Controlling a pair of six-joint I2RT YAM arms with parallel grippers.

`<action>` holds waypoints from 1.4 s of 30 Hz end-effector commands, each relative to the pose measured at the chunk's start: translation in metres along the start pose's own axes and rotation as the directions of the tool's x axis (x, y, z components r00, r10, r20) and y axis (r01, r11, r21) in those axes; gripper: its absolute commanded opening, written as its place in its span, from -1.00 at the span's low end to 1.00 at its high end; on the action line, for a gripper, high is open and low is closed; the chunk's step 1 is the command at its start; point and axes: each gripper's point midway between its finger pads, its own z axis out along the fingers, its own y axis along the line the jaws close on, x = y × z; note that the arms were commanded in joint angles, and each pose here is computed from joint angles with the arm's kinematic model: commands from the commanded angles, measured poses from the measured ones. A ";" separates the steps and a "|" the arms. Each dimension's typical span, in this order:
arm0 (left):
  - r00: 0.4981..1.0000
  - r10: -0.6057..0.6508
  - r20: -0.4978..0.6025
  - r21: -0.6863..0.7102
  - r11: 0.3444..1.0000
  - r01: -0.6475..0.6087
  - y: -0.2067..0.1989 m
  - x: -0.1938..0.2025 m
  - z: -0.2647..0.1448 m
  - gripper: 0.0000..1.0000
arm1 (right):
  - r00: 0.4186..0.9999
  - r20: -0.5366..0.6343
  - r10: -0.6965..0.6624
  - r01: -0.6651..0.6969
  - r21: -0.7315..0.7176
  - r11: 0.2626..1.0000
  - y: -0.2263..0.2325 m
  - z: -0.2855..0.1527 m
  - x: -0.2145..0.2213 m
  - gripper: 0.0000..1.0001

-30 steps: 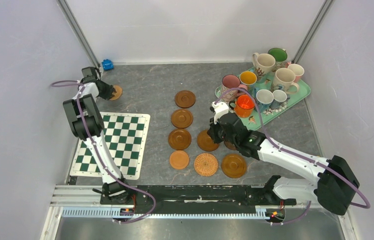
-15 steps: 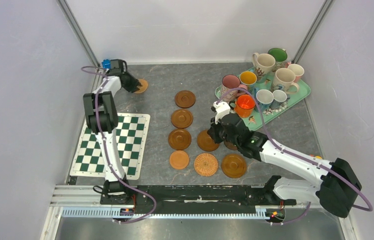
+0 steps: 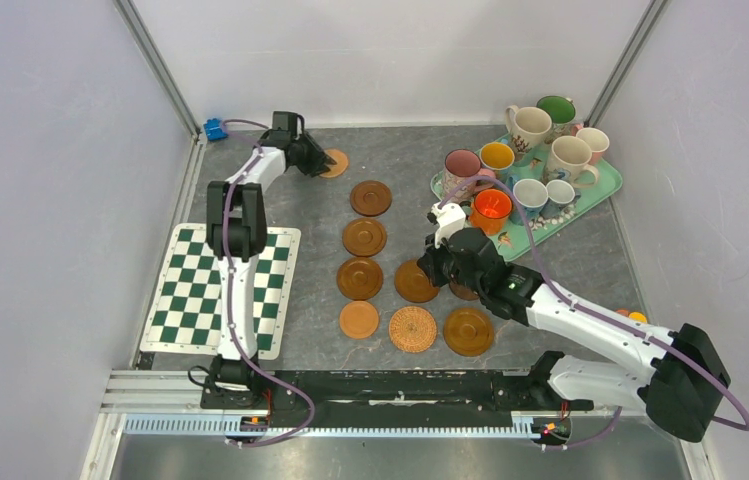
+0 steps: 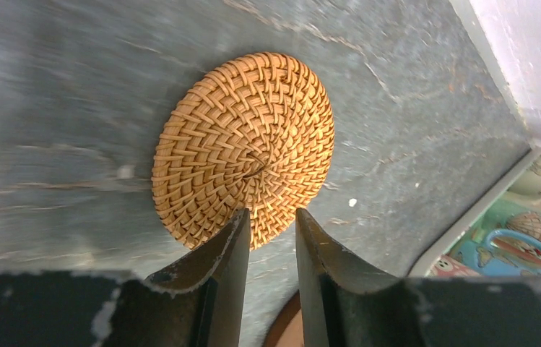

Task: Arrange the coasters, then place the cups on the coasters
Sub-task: Move the coaster to the center of the board.

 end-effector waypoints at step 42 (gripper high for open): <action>0.995 0.060 -0.077 0.397 0.917 -0.025 -0.163 0.058 -0.005 -0.14 | 0.999 0.054 -0.002 0.001 0.025 1.000 -0.008 -0.012 -0.009 -1.00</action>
